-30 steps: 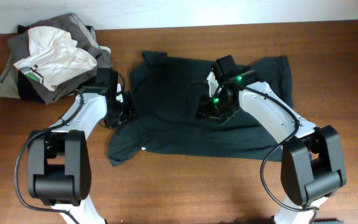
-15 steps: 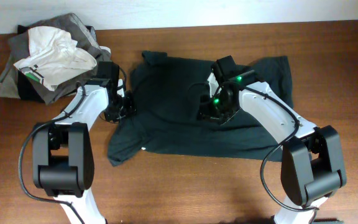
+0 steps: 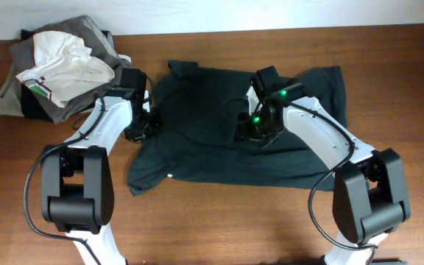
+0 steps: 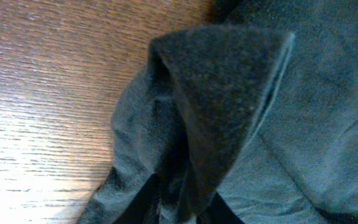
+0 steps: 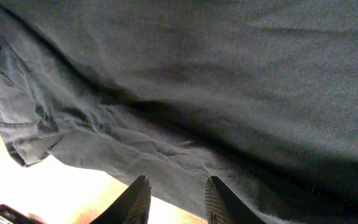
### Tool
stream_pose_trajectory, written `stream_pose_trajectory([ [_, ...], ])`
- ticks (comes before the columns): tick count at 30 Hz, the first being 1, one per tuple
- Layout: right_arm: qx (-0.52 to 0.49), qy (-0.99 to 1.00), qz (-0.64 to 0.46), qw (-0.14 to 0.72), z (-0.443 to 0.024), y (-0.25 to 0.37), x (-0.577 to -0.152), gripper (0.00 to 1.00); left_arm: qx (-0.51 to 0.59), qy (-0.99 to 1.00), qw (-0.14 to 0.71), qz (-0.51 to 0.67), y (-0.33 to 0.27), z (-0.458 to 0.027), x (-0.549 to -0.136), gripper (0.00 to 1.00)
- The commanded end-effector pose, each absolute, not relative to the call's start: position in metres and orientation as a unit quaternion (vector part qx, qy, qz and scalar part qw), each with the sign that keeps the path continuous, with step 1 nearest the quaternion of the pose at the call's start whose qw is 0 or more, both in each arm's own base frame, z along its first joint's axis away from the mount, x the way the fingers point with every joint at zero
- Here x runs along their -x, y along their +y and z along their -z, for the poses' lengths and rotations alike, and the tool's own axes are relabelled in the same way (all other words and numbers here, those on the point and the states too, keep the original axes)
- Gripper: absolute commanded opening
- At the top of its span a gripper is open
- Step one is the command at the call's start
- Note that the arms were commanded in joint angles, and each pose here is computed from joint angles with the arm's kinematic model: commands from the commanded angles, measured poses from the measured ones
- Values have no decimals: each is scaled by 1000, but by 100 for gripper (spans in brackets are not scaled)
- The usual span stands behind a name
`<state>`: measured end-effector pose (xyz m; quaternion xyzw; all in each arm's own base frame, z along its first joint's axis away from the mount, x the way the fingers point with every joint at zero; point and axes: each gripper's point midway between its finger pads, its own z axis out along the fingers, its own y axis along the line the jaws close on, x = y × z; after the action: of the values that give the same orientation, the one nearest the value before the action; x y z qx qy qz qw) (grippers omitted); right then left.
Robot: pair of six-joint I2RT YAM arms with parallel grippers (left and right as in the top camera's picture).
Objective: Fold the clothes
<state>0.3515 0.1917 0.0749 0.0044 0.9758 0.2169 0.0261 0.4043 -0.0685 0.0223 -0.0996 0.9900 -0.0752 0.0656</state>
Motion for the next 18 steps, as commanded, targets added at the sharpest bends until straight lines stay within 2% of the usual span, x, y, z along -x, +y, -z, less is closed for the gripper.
stream_pose_trajectory([
  [1,2,976,-215,40,-83,190,-354,33,89,991,74,72,-71,-27,-410,9],
  [3,2,976,-214,39,-82,190,-354,33,84,991,73,72,-75,-27,-409,1],
  [7,0,978,-203,42,-81,186,-355,34,74,992,68,72,-83,-35,-408,1],
  [12,0,978,-203,40,-80,186,-354,34,63,979,118,155,-112,-68,-441,1],
  [16,-1,979,-201,34,-79,186,-351,34,65,977,134,152,-111,-59,-454,4],
  [18,1,976,-215,28,-81,190,-348,34,71,981,132,125,-102,-50,-455,46],
])
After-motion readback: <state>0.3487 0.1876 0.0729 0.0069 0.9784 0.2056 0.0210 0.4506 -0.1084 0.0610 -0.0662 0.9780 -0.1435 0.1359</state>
